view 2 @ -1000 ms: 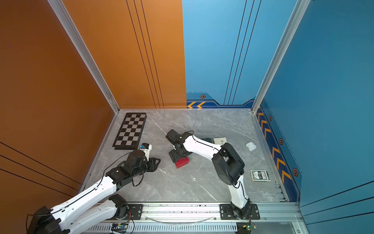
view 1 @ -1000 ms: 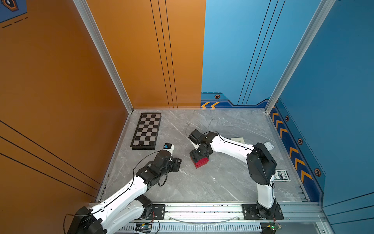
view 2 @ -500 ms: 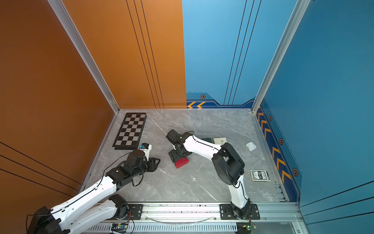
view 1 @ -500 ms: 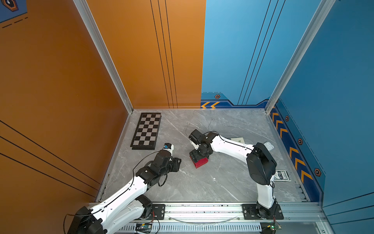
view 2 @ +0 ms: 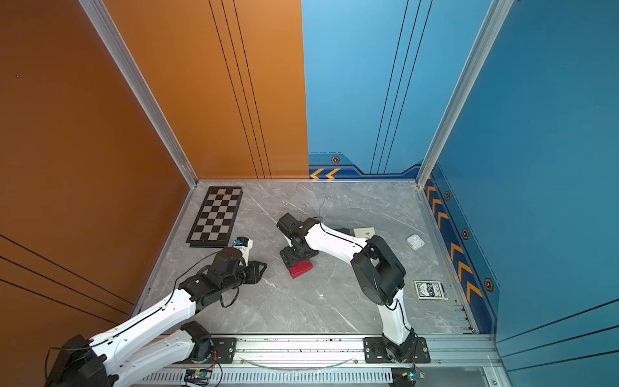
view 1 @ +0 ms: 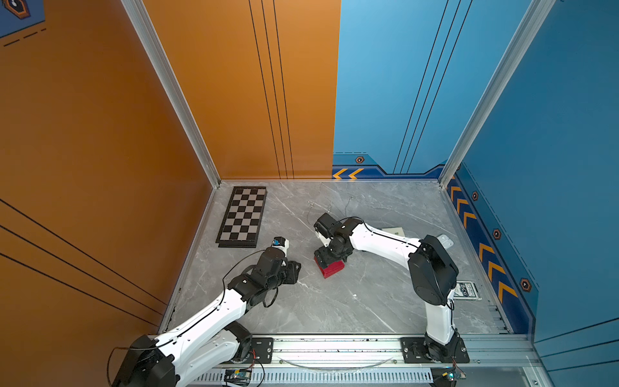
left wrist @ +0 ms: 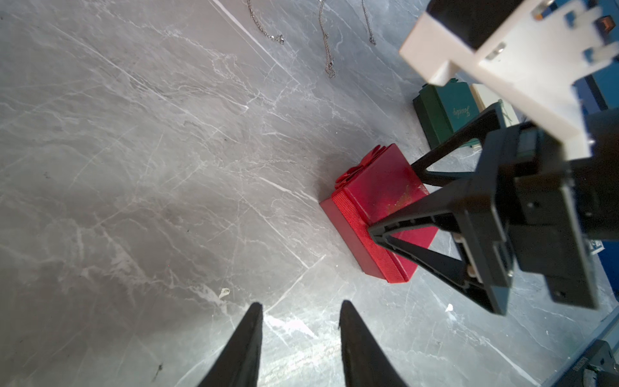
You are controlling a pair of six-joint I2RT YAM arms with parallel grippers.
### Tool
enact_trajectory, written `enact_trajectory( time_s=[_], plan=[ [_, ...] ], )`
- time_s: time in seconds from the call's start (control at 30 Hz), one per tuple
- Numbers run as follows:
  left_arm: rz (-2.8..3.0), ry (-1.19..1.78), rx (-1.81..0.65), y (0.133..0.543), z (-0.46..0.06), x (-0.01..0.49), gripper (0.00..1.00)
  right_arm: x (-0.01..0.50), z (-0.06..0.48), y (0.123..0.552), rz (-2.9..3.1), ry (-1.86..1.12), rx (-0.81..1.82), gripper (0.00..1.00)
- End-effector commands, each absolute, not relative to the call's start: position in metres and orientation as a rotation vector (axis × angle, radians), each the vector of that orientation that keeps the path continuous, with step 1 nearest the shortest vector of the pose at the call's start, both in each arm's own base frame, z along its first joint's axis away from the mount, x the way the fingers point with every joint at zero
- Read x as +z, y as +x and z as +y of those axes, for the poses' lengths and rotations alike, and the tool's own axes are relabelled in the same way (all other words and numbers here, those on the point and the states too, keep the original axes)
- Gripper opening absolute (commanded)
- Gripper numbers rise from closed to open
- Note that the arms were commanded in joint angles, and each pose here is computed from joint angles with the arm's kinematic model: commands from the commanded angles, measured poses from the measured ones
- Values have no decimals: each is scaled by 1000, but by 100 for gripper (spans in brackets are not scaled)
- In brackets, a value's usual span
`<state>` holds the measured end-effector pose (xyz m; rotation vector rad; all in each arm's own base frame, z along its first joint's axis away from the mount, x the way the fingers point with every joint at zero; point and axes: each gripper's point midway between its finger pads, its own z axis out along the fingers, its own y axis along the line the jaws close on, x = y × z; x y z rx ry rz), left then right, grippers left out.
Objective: Take the necklace out of the lift-off lid jewelry box
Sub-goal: Close the lid on the jewelry box.
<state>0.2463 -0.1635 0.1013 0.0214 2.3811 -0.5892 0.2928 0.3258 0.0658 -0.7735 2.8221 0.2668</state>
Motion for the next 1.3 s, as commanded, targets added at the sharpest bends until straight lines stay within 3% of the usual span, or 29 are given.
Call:
enact_trajectory(
  time_s=[0.0, 0.63, 1.27],
  plan=[
    [2412, 22, -624, 245, -168, 85, 39, 56, 315, 295, 2849, -746, 232, 83],
    [2446, 139, -756, 264, -227, 54, 26, 58, 311, 293, 2848, -759, 243, 83],
    [2476, 167, -740, 277, -247, 36, 24, 59, 311, 292, 2849, -763, 259, 82]
  ],
)
